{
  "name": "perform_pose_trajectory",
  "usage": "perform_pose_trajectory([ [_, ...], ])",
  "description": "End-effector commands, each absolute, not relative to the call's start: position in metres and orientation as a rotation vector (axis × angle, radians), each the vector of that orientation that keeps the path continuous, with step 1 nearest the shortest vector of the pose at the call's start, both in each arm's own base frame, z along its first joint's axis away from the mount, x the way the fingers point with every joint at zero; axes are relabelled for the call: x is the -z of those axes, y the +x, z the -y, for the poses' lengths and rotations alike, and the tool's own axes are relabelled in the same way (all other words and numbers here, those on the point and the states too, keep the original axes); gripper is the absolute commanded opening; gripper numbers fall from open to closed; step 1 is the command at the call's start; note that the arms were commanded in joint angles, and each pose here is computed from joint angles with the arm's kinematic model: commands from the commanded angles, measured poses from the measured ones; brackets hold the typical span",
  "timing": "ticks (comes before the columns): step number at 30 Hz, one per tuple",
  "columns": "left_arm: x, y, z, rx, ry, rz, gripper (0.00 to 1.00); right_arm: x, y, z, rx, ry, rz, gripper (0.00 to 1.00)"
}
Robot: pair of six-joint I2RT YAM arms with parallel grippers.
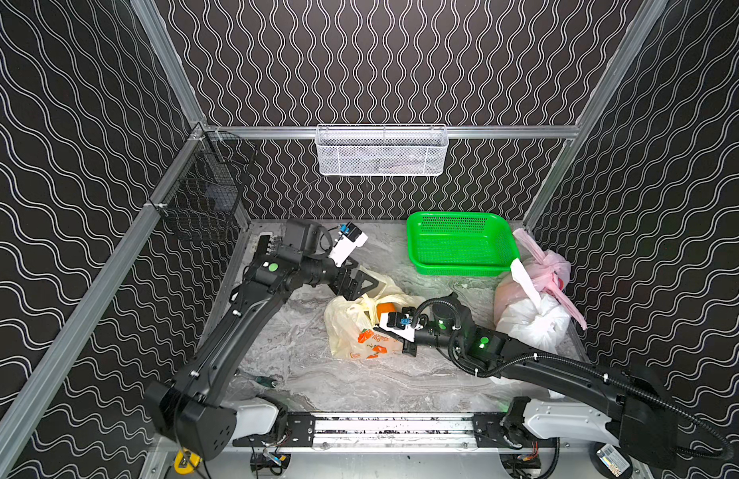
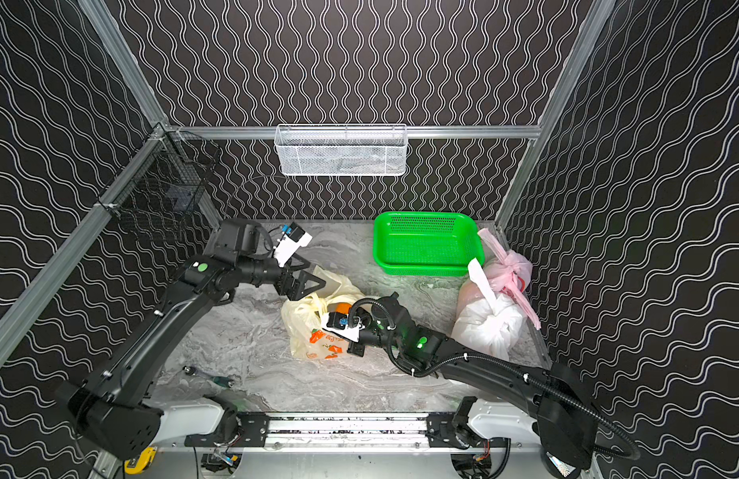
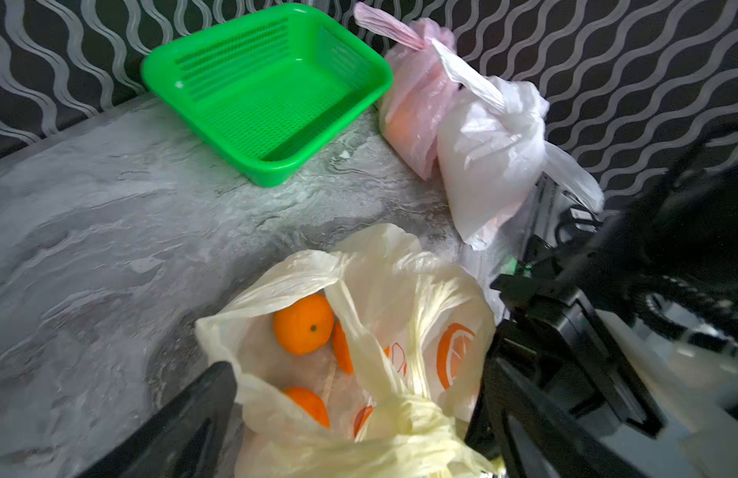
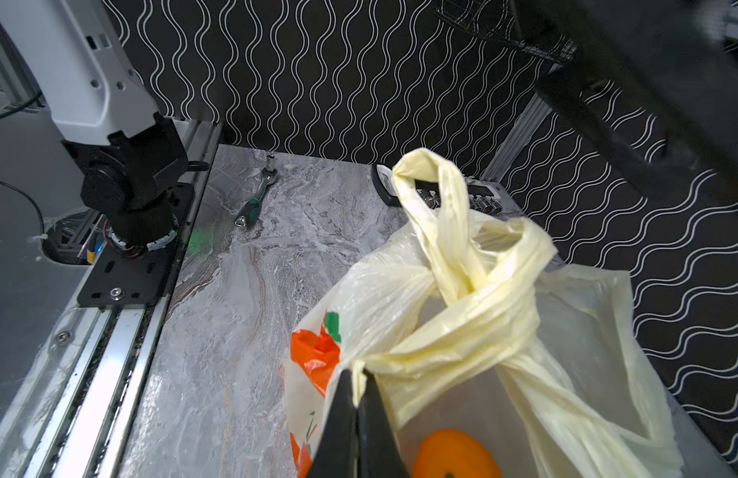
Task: Place the oranges into plastic bags & tie knots
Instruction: Tie the plastic bag at the center of the board.
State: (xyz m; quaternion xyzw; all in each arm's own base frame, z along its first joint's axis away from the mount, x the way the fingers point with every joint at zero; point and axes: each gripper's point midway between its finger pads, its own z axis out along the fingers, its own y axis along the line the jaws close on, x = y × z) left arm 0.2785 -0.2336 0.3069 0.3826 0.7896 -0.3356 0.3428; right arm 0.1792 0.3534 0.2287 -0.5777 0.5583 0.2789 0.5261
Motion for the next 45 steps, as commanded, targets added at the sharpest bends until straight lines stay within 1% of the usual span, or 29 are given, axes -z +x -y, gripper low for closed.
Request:
perform_pose_trajectory([
  [1, -0.303, 0.249, 0.243, 1.026, 1.205, -2.008, 0.96, -0.229, 0.176, -0.354, -0.654, -1.41, -1.291, 0.0],
  [6, -0.285, 0.248, 0.24, 1.014, 1.255, -2.092, 0.99, -0.226, 0.177, -0.353, -0.653, -1.405, -1.295, 0.0],
  [9, -0.28, 0.242, 0.239, 1.043, 1.288, -2.131, 0.99, -0.226, 0.177, -0.353, -0.644, -1.409, -1.297, 0.0],
  [14, -0.272, 0.242, 0.236, 0.99, 1.265, -2.171, 0.99, -0.226, 0.178, -0.353, -0.642, -1.403, -1.298, 0.0],
  [18, -0.265, 0.237, 0.243, 1.018, 1.277, -2.176, 0.99, -0.226, 0.179, -0.354, -0.643, -1.403, -1.296, 0.0],
  [22, -0.256, 0.238, 0.252, 1.008, 1.298, -2.194, 0.98, -0.226, 0.179, -0.354, -0.644, -1.401, -1.297, 0.0],
  [25, -0.249, 0.233, 0.253, 1.045, 1.323, -2.219, 0.96, -0.227, 0.18, -0.354, -0.643, -1.395, -1.299, 0.0],
  [30, -0.242, 0.222, 0.25, 1.083, 1.367, -2.254, 0.97, -0.225, 0.184, -0.352, -0.622, -1.377, -1.315, 0.0],
  [32, -0.236, 0.223, 0.248, 1.067, 1.363, -2.281, 0.94, -0.225, 0.184, -0.351, -0.618, -1.376, -1.317, 0.0],
  [36, -0.238, 0.22, 0.25, 1.1, 1.377, -2.269, 0.8, -0.223, 0.185, -0.35, -0.604, -1.374, -1.324, 0.0],
  [37, -0.24, 0.22, 0.251, 1.11, 1.381, -2.263, 0.74, -0.222, 0.186, -0.349, -0.602, -1.375, -1.326, 0.0],
  [39, -0.242, 0.217, 0.253, 1.142, 1.394, -2.254, 0.55, -0.221, 0.185, -0.349, -0.597, -1.382, -1.33, 0.0],
  [41, -0.242, 0.217, 0.254, 1.153, 1.402, -2.248, 0.39, -0.222, 0.185, -0.349, -0.596, -1.385, -1.328, 0.0],
  [42, -0.242, 0.217, 0.255, 1.161, 1.404, -2.246, 0.32, -0.221, 0.185, -0.349, -0.597, -1.387, -1.329, 0.0],
  [43, -0.241, 0.218, 0.255, 1.168, 1.407, -2.248, 0.3, -0.221, 0.185, -0.349, -0.597, -1.386, -1.329, 0.0],
  [45, -0.24, 0.219, 0.256, 1.171, 1.41, -2.252, 0.29, -0.221, 0.185, -0.348, -0.595, -1.388, -1.329, 0.0],
])
